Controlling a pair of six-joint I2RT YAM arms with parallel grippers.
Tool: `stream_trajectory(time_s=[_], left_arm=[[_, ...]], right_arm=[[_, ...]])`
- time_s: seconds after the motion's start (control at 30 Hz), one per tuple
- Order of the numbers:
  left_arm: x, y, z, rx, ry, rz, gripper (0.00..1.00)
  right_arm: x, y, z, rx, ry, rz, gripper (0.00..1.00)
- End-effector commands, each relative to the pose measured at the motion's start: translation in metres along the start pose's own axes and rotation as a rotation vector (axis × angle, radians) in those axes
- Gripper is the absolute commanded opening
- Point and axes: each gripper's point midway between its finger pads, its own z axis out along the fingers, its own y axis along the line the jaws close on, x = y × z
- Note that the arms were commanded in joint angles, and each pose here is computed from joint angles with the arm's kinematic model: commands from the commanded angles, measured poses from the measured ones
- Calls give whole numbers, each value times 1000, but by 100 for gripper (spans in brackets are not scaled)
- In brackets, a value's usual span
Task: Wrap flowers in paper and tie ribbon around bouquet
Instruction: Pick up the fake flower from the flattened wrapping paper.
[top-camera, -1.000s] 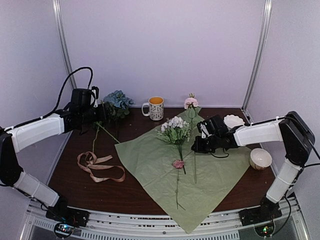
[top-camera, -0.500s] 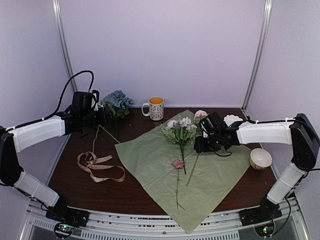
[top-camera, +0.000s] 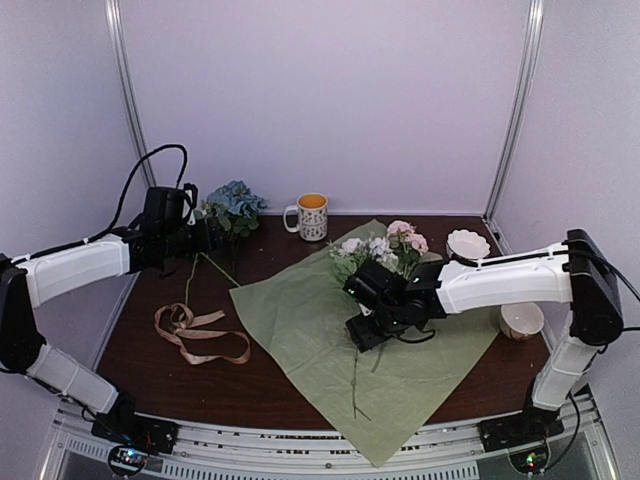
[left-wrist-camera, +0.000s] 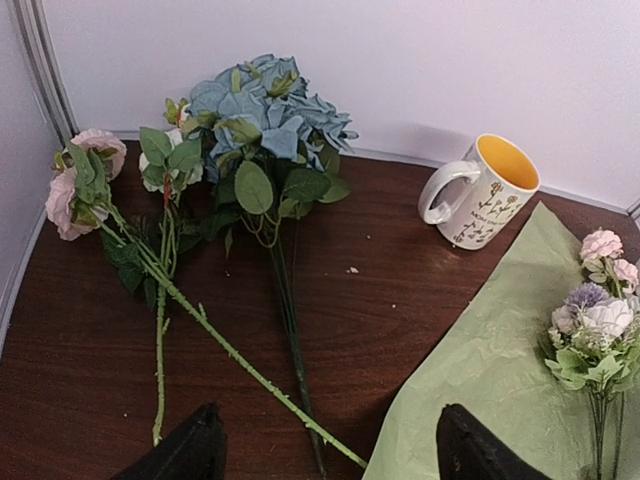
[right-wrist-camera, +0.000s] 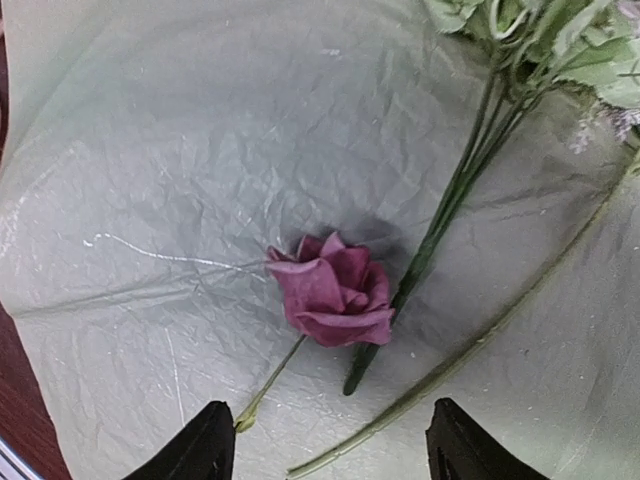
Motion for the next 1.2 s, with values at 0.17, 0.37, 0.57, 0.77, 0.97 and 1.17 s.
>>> stream_trajectory(time_s=[0.17,0.37,0.57,0.77,0.97,1.17], left_arm=[[-8,3,-6,1,-55,2,75],[-5,7,-4,-13,-53,11,75],[-4,7,-1,-12,-51,12,75],[-7,7,-2,-19,-58,28,75],[-12,11,-4,-46,-71,55,75],[-17,36,6,-60,-12,6,75]], right_arm=[[10,18,33,51,102,-44,54],[21,22,49,48,139,-47,38],[28,24,61,46,169,-53,17],[17,20,52,51,122,-30,0],[-26,45,22,-168,9,52,0],[-88,28,-28,-349,-168,182,0]])
